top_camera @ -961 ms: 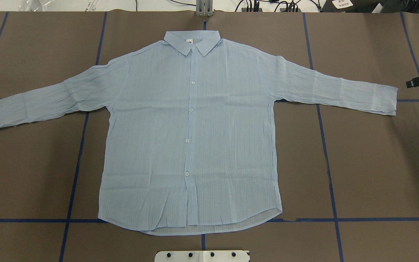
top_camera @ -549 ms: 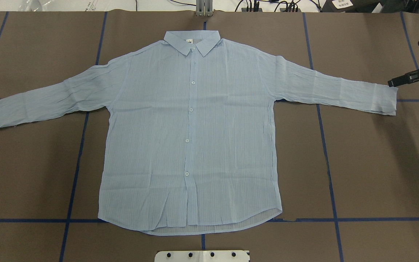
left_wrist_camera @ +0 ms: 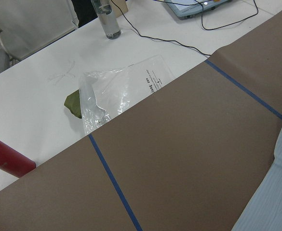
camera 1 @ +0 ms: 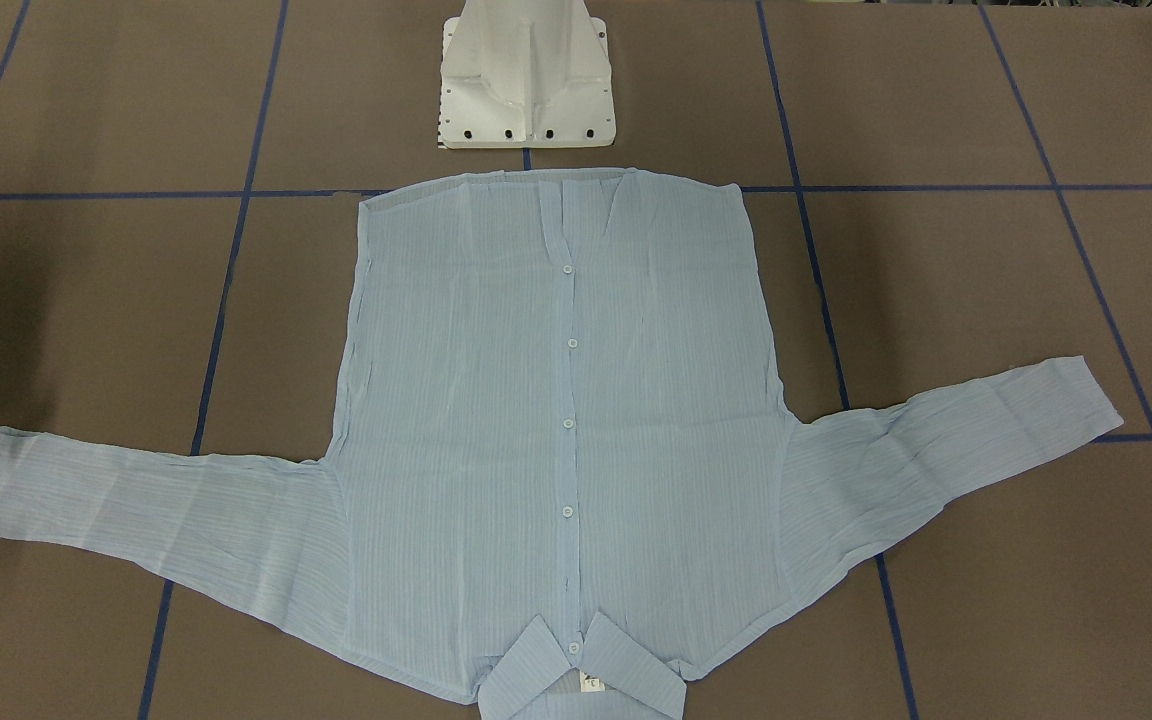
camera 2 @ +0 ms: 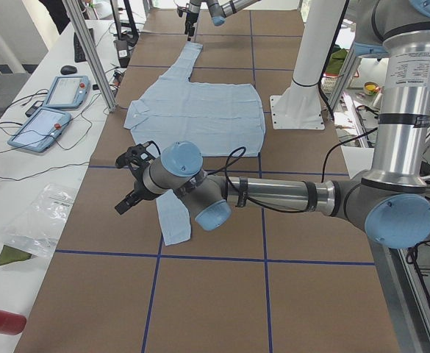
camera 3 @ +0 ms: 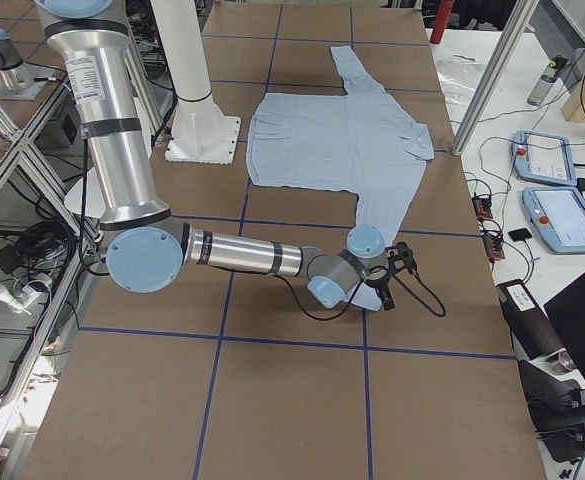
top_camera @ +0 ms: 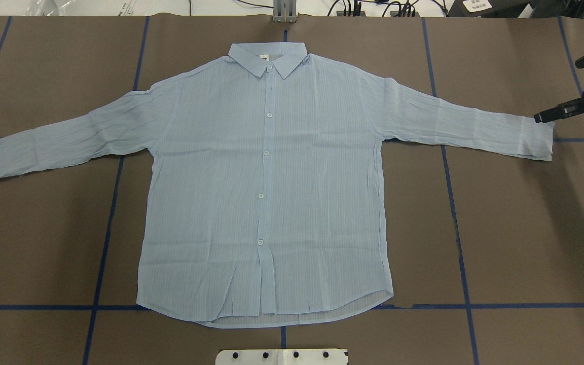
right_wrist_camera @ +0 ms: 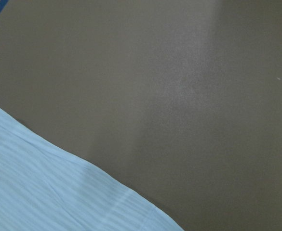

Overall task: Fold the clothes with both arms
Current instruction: 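Move the right gripper to the sleeve cuff nearest it and grasp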

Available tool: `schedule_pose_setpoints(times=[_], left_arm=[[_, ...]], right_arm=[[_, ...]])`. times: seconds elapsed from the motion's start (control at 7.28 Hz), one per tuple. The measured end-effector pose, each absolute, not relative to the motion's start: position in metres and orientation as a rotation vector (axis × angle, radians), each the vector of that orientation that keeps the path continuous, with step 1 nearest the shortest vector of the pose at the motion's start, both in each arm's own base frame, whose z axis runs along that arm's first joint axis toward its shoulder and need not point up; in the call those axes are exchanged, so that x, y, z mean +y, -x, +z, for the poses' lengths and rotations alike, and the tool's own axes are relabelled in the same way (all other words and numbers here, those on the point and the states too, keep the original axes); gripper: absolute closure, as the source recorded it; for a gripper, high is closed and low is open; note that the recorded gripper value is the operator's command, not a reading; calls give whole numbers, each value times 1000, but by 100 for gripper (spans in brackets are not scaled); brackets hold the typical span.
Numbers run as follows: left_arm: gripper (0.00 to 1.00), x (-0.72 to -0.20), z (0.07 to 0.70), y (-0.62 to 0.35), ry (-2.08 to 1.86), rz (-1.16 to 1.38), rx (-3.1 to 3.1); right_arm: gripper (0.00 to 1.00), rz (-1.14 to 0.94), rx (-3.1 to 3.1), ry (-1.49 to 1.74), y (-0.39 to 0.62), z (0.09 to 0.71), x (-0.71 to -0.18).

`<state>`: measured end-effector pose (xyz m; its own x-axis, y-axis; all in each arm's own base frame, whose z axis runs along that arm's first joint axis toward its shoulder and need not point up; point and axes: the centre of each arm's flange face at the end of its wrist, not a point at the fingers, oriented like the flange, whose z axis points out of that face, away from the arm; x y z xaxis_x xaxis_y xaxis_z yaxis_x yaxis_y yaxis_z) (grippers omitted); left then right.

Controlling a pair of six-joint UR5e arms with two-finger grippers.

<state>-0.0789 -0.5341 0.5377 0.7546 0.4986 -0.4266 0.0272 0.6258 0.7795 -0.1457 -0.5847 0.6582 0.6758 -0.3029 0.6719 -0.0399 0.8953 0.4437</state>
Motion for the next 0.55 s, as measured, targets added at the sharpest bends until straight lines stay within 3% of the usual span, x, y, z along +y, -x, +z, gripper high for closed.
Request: schedule_pose_setpoints(times=[0.27, 0.55], left_arm=[[0, -534, 537, 79, -865, 296, 679], [0, -534, 537, 79, -865, 296, 678]], right_arm=[[25, -119, -858, -448, 144, 672, -578], [28, -104, -855, -428, 143, 686, -575]])
